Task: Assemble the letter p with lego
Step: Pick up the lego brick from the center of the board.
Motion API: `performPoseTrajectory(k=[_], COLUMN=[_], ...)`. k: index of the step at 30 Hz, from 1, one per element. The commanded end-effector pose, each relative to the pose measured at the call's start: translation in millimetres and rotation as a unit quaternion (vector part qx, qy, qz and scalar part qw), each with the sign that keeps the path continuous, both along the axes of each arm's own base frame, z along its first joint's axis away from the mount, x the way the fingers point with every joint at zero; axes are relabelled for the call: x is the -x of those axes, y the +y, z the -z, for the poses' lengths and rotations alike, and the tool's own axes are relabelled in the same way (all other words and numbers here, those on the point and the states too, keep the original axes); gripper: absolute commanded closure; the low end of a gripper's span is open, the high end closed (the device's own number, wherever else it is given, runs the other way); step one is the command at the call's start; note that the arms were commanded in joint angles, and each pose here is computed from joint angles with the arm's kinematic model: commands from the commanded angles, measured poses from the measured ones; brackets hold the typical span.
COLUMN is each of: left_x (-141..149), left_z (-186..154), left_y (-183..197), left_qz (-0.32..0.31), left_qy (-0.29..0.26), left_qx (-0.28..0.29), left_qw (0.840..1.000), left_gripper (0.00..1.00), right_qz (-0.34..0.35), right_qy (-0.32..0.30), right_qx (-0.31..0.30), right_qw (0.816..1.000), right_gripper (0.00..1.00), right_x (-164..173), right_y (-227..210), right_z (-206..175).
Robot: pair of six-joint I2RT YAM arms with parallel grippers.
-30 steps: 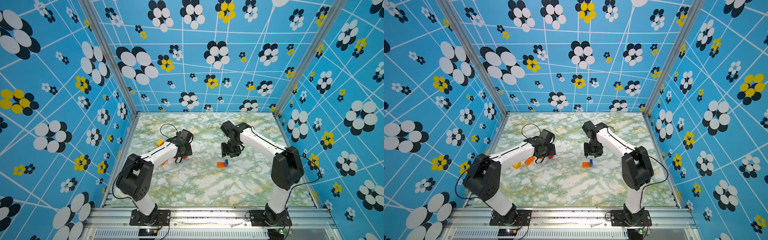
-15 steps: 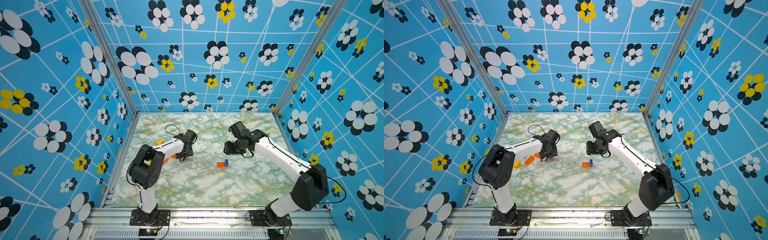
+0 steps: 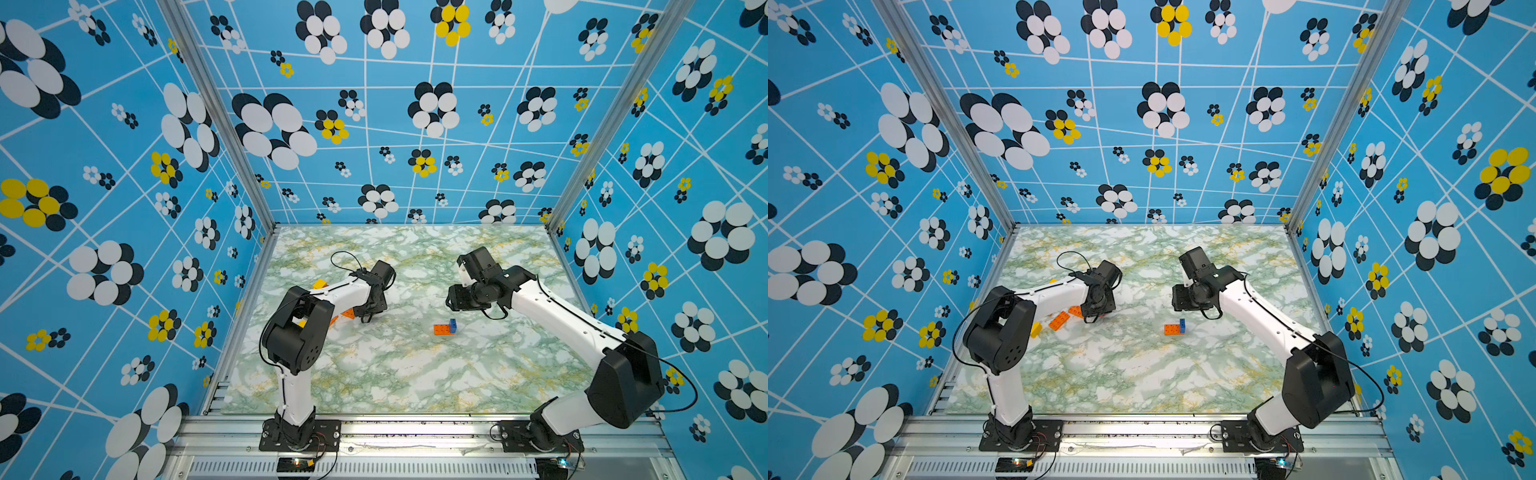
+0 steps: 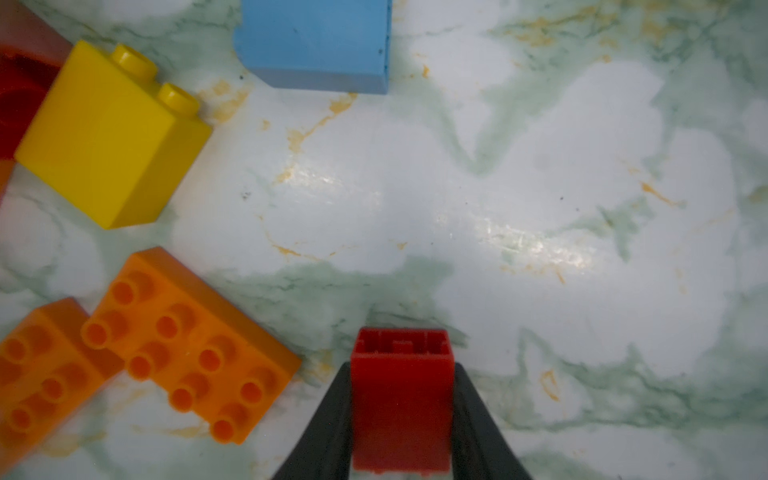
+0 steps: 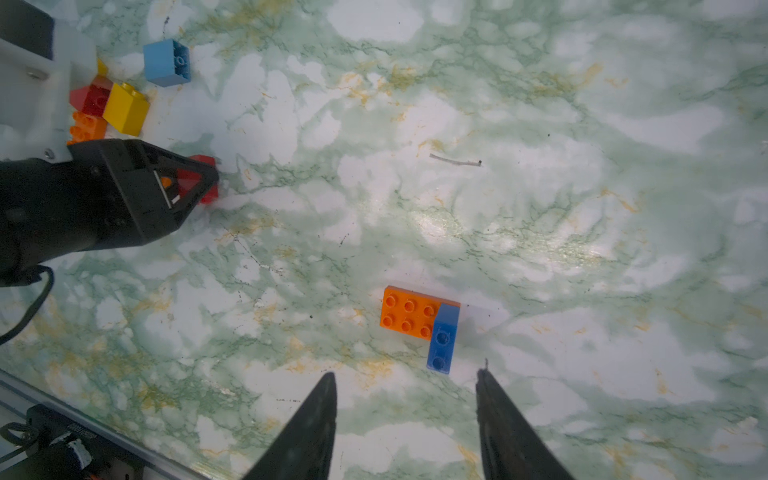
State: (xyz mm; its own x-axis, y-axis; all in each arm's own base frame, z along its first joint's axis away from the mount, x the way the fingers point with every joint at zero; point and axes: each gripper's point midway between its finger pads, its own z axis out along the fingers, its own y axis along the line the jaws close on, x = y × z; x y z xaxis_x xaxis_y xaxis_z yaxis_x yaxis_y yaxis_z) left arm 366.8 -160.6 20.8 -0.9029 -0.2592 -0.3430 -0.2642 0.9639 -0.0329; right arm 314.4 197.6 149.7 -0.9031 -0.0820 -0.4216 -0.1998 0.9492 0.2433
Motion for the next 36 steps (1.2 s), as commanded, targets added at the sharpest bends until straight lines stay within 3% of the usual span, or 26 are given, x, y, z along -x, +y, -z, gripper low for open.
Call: performPoseTrajectory(k=[1,7,13,15,18,20,29,36], left_x=[1.5,2.9,9.9,13.8,20.9,25.5,37.8,42.0], left_z=[-7.9,-62.1,-104.9,-109.0,-111.2,-112.6,-125.2,-140.0], left_y=[-6.6,-33.3,-74.3,-89.1,-106.5,-115.9,-125.8,-123.5], left_qz=[-0.006,-0.041,-0.092,-0.112,-0.136,-0.14,-0.142,-0.135], left_qy=[-0.02,-0.088,-0.124,-0.126,-0.122,-0.115,-0.111,-0.123], left_qx=[0.025,0.167,0.354,0.417,0.482,0.502,0.533,0.529], left_qw=[0.999,0.981,0.922,0.893,0.857,0.846,0.827,0.829], left_gripper=[0.76,0.82,0.81,0.82,0.83,0.83,0.83,0.83], right_qz=[0.015,0.057,0.046,0.048,0.047,0.048,0.07,0.053], right_qy=[-0.018,-0.085,-0.207,-0.231,-0.254,-0.266,-0.285,-0.28], right_qx=[-0.07,-0.243,-0.281,-0.296,-0.299,-0.292,-0.26,-0.272], right_qw=[0.997,0.965,0.936,0.926,0.918,0.917,0.92,0.919], right_gripper=[0.46,0.47,0.48,0.49,0.51,0.52,0.57,0.61], right_x=[0.1,-3.1,6.0,7.9,12.0,15.1,17.5,15.8], right_y=[13.7,42.9,72.9,80.7,89.4,92.2,89.8,104.9], right_z=[-9.4,-33.9,-58.2,-57.1,-51.4,-46.9,-20.0,-17.9])
